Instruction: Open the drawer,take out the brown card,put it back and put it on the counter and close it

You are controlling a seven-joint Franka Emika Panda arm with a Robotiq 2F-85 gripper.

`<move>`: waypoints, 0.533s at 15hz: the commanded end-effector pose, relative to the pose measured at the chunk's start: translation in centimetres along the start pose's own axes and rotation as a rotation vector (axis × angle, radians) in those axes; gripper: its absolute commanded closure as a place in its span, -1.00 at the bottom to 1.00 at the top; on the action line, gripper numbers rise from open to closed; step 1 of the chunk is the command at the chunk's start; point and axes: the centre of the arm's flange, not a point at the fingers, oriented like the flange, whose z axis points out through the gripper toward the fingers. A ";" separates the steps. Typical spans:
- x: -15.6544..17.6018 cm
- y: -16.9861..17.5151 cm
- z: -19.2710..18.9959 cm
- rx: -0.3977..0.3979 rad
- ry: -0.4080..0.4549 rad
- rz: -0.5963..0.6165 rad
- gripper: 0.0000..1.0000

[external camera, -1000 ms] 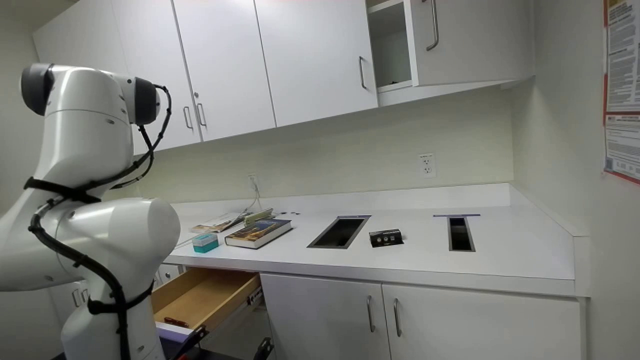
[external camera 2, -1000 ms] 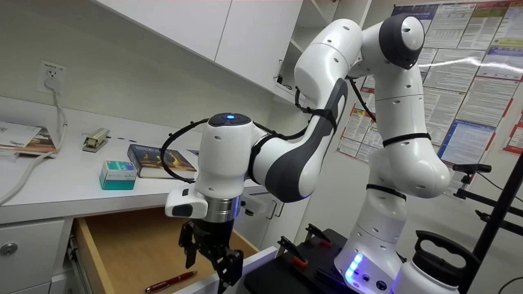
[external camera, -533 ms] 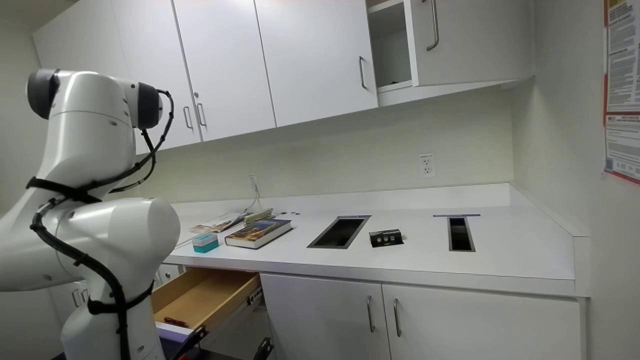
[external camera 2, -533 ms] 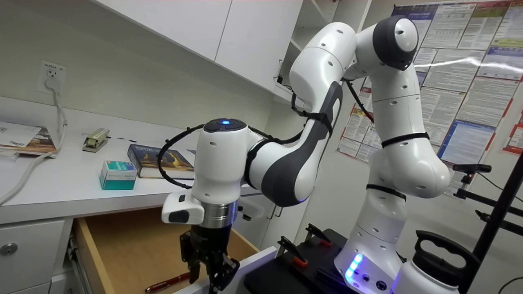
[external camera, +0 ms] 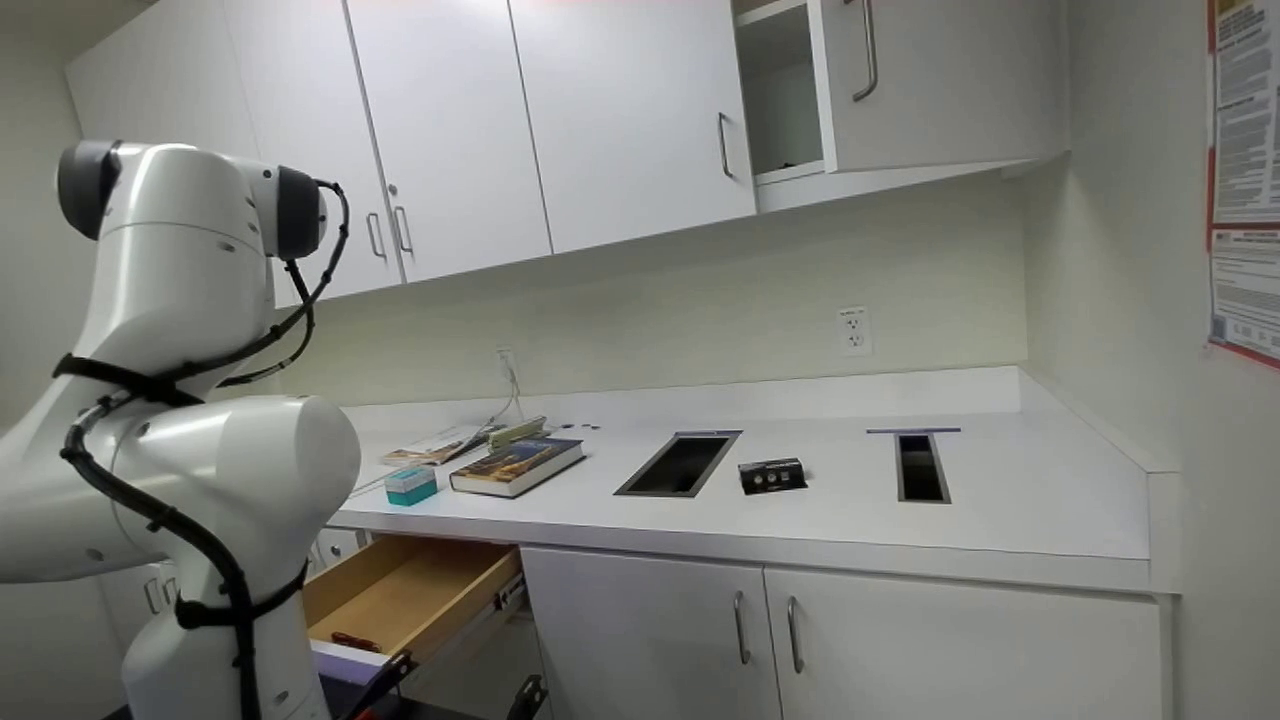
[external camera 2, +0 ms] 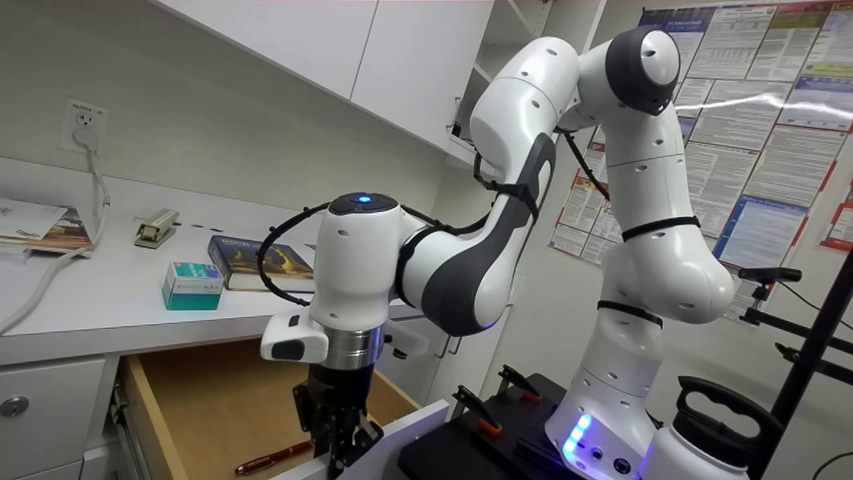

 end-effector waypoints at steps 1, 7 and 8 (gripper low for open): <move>-1.0 3.0 -0.8 -0.032 -0.010 0.003 0.87; -3.3 9.8 -1.6 -0.053 -0.011 0.036 0.89; -3.6 10.8 -1.7 -0.059 -0.010 0.037 0.88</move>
